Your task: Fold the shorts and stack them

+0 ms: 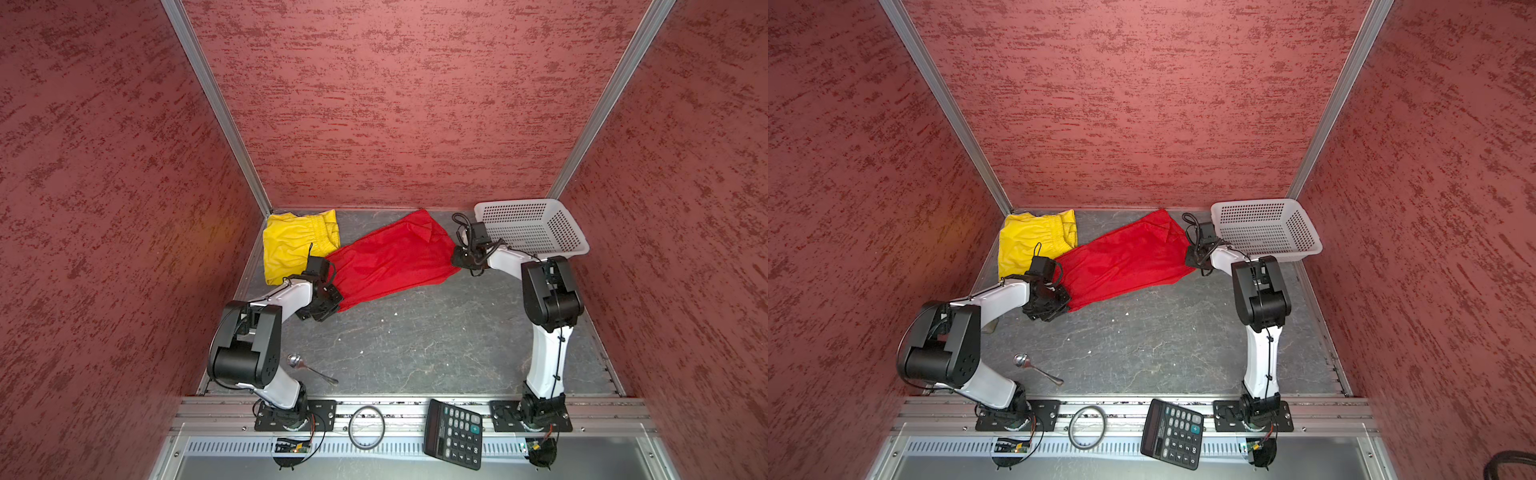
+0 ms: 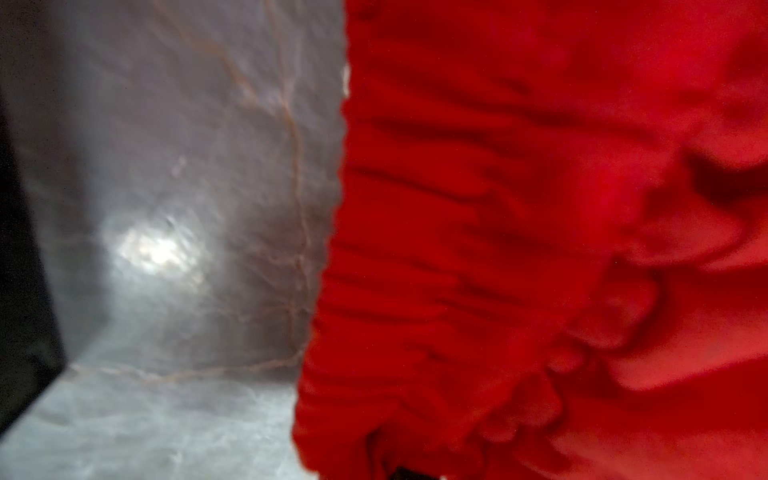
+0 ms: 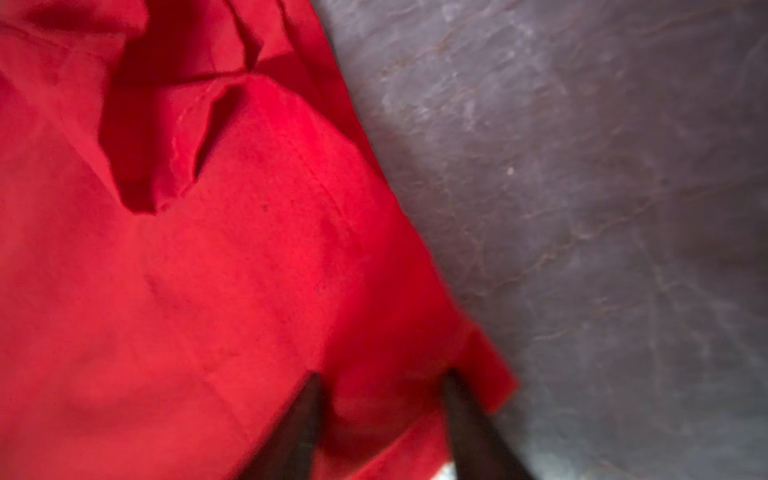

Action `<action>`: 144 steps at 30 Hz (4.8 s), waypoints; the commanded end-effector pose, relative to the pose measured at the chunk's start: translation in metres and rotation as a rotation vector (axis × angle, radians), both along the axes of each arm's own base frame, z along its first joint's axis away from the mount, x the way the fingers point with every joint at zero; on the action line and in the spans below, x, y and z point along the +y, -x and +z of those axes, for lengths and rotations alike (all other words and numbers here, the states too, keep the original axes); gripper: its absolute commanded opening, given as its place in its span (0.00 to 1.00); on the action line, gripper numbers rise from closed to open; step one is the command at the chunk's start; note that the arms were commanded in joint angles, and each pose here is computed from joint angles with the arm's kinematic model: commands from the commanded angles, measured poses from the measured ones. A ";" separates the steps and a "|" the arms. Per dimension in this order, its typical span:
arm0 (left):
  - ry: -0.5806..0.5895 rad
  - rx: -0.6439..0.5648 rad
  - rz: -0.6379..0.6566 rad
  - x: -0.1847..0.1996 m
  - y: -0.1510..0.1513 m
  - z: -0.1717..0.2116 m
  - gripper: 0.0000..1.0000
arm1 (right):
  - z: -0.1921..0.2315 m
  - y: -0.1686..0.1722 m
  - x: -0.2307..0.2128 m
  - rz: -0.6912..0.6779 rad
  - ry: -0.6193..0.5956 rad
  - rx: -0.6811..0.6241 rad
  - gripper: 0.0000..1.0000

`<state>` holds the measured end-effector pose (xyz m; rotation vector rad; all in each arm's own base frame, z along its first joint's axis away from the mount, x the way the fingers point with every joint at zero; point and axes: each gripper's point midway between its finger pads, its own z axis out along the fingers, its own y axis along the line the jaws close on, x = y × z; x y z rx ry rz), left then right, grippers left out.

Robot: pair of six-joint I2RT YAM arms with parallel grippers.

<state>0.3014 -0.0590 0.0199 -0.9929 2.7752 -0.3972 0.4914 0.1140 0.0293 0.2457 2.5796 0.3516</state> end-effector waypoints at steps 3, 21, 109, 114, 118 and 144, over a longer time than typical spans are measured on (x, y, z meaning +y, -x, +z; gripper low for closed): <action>-0.028 -0.023 -0.004 0.013 0.011 0.016 0.00 | 0.017 0.022 -0.021 -0.038 0.064 -0.012 0.21; -0.094 0.046 0.014 0.030 0.100 0.017 0.13 | 0.054 0.139 -0.063 -0.211 0.026 -0.063 0.42; 0.107 -0.304 0.313 0.081 0.061 0.140 0.99 | 0.083 0.244 0.410 1.191 0.294 -0.758 0.94; 0.151 -0.317 0.376 0.093 0.063 0.136 0.99 | 0.066 0.269 0.439 1.294 0.274 -0.793 0.94; 0.172 -0.308 0.393 0.098 0.064 0.130 1.00 | 0.061 0.278 0.452 1.328 0.242 -0.813 0.94; 0.296 -0.252 0.331 0.072 0.063 0.092 1.00 | 0.038 0.221 0.416 1.066 0.165 -0.631 0.00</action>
